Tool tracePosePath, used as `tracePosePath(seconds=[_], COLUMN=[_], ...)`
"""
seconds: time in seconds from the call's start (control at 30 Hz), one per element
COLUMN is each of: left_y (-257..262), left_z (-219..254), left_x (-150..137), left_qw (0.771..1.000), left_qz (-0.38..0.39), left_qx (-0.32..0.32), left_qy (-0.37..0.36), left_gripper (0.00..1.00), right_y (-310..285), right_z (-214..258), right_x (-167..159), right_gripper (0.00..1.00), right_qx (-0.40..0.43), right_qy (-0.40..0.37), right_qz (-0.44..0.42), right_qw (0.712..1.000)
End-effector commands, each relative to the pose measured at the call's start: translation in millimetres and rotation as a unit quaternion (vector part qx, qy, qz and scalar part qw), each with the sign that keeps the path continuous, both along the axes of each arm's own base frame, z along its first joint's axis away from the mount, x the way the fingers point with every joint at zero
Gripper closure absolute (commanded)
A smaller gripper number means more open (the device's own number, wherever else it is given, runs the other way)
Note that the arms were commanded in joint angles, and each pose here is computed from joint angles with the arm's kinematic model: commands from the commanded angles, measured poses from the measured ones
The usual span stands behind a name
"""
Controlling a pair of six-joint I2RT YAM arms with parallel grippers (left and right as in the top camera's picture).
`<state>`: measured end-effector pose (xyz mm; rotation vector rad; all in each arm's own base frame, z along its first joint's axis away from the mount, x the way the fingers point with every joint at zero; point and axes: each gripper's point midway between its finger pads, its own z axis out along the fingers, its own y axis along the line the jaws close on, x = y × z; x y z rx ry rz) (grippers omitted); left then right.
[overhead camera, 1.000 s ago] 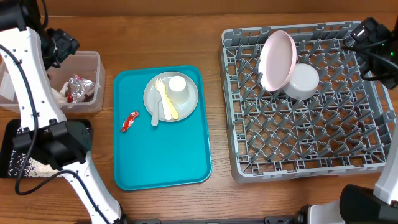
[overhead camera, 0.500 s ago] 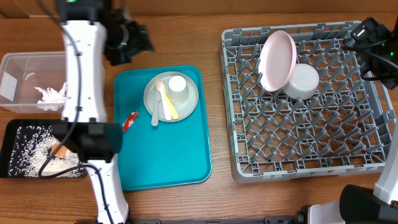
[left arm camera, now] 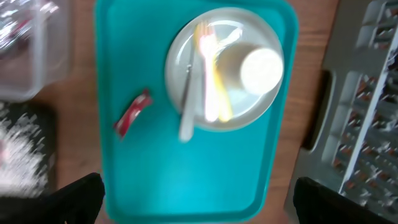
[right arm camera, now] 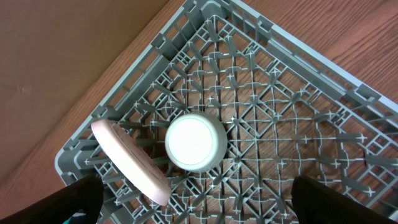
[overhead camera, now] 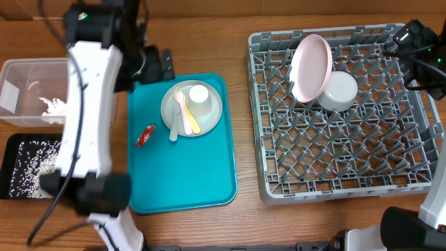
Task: Sort waste into correct bins and load items into the dishwasher rack
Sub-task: 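Move the left gripper back to the red wrapper on the teal tray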
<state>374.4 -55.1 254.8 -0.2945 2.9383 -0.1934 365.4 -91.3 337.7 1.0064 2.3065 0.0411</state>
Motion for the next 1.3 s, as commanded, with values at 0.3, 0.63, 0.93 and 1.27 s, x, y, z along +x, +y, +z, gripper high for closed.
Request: tracePosePath(seconds=[0.3,0.63,0.93,1.27], left_y=[20,47,53,54], left_z=[-90,-135,-168,-199], left_x=[-39,-50,-46,-26], left_qw=[0.968,0.837,0.748,0.719], left_qz=[0.22,0.524,0.643,0.681], left_qx=[0.03,0.014,-0.032,-0.07], left_qy=[0.122,0.156,0.163,0.123], left_gripper=[0.07,0.0,0.0,0.0], right_y=[-3,-3,-3,-3], right_z=[2,2,2,2], right_x=[0,0,0,0], right_gripper=[0.0,0.0,0.0,0.0], right_qx=[-0.005,-0.005,-0.005,-0.005], right_qy=[-0.003,-0.003,-0.003,-0.003], right_qz=[-0.007,-0.007,-0.007,-0.007], right_qw=[1.0,1.0,1.0,1.0])
